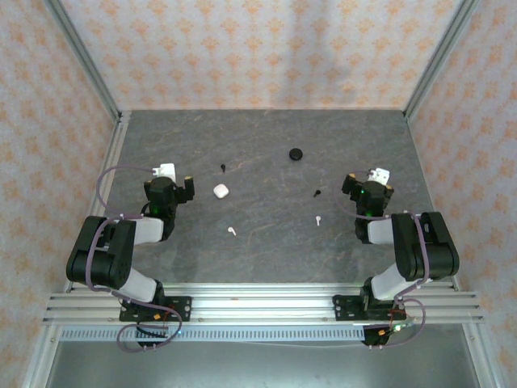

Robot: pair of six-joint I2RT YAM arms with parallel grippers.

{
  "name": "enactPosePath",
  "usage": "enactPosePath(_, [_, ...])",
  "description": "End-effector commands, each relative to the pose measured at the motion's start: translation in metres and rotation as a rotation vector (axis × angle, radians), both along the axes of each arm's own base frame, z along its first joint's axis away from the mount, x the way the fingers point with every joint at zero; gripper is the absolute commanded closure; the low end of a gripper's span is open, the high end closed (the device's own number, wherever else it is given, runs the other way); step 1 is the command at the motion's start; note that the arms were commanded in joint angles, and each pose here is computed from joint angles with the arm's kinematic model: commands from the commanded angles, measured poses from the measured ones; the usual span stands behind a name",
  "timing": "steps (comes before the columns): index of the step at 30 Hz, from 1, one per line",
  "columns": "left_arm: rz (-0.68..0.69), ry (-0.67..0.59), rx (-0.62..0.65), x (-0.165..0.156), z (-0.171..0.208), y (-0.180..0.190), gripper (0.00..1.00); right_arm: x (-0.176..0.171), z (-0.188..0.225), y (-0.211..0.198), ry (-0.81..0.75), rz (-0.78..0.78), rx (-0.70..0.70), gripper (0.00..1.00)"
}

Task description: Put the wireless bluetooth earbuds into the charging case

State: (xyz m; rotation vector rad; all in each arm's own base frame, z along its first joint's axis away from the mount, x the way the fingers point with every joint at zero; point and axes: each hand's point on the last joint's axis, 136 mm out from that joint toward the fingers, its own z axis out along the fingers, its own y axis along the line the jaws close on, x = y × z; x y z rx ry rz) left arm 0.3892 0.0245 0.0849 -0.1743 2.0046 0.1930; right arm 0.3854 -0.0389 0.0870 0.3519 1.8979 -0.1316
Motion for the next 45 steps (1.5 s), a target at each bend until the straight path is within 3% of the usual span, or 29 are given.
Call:
enactPosePath(1, [0.013, -0.037, 0.007, 0.003, 0.010, 0.004, 0.00, 0.006, 0.006, 0.003, -0.013, 0.015, -0.007, 0.01])
enactPosePath(21, [0.013, -0.036, 0.007, 0.003, 0.010, 0.004, 0.00, 0.002, 0.009, 0.001, -0.040, 0.001, -0.004, 0.01])
enactPosePath(29, [0.083, 0.039, -0.004, 0.005, 0.036, 0.015, 0.00, -0.003, 0.033, 0.011, -0.063, 0.064, -0.009, 0.01])
enactPosePath(33, [0.056, 0.098, 0.000, 0.003, 0.053, 0.011, 0.00, -0.002, 0.054, 0.010, 0.034, 0.027, 0.053, 0.00])
enactPosePath(36, [0.027, 0.195, -0.033, 0.004, 0.059, 0.004, 0.00, 0.005, 0.060, 0.014, 0.169, -0.025, 0.160, 0.08])
enactPosePath(40, [0.058, 0.343, -0.166, 0.000, 0.049, -0.008, 0.00, 0.025, 0.044, 0.047, 0.405, 0.002, 0.158, 0.11])
enactPosePath(45, [0.065, 0.516, -0.259, -0.013, 0.032, -0.035, 0.04, 0.049, 0.032, 0.106, 0.535, 0.071, 0.208, 0.10])
